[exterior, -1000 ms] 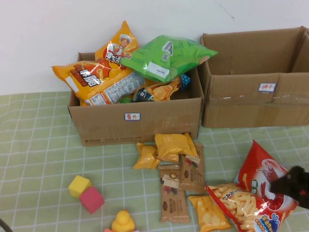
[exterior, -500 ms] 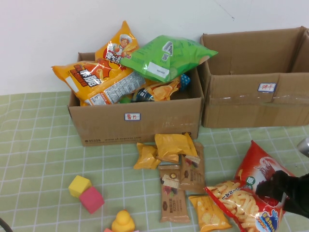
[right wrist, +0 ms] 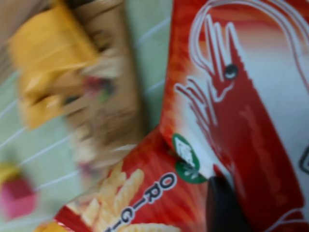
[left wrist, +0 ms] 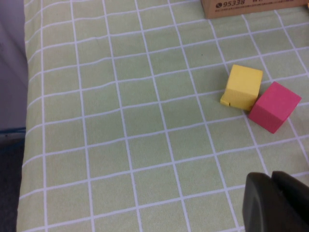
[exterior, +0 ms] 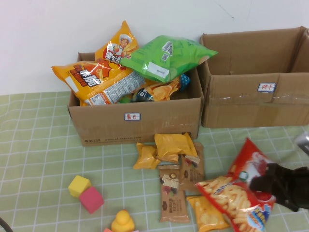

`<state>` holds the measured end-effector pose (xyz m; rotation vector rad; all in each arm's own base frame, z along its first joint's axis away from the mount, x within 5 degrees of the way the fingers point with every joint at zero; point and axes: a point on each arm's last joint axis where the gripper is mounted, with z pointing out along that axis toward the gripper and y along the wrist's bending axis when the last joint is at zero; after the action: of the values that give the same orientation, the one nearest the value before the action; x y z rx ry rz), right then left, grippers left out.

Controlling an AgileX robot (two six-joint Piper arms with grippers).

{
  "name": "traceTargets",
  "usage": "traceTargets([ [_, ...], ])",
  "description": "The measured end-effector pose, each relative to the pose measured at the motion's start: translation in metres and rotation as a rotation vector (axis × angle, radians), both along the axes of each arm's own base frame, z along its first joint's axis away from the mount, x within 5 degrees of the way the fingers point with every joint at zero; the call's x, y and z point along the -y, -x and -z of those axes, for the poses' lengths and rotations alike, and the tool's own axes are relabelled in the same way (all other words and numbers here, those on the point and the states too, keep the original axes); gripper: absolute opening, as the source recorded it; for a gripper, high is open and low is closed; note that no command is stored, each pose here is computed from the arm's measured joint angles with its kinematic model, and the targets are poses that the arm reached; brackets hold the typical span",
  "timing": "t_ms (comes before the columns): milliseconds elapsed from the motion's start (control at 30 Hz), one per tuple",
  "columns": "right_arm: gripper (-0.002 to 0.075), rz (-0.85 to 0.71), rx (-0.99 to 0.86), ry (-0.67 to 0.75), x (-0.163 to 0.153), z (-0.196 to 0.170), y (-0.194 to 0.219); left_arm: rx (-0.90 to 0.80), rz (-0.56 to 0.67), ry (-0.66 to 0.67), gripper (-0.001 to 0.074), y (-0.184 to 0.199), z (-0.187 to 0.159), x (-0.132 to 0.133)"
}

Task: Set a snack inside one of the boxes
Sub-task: Pick up the potato chip, then place the potato chip in the potato chip box

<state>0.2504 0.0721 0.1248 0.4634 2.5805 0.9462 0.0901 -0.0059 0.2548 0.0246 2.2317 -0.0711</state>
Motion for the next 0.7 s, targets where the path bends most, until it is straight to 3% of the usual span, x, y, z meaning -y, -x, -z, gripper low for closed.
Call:
traceTargets([
  [167, 0.028, -0.165, 0.047, -0.225, -0.02, -0.013, 0.003, 0.0, 0.0, 0.004, -0.0002, 0.0, 0.0, 0.0],
  [367, 0.0279, -0.365, 0.229, -0.531, -0.04, -0.072, -0.024, 0.0, 0.0, 0.004, -0.0003, 0.0, 0.0, 0.0],
  [533, 0.0279, -0.456, 0.388, -0.56, -0.057, -0.122, -0.057, -0.002, 0.0, 0.006, -0.0003, 0.0, 0.0, 0.0],
  [700, 0.0279, -0.519, 0.634, -0.456, -0.085, -0.179, -0.087, -0.006, 0.0, 0.007, -0.0003, 0.0, 0.0, 0.0],
])
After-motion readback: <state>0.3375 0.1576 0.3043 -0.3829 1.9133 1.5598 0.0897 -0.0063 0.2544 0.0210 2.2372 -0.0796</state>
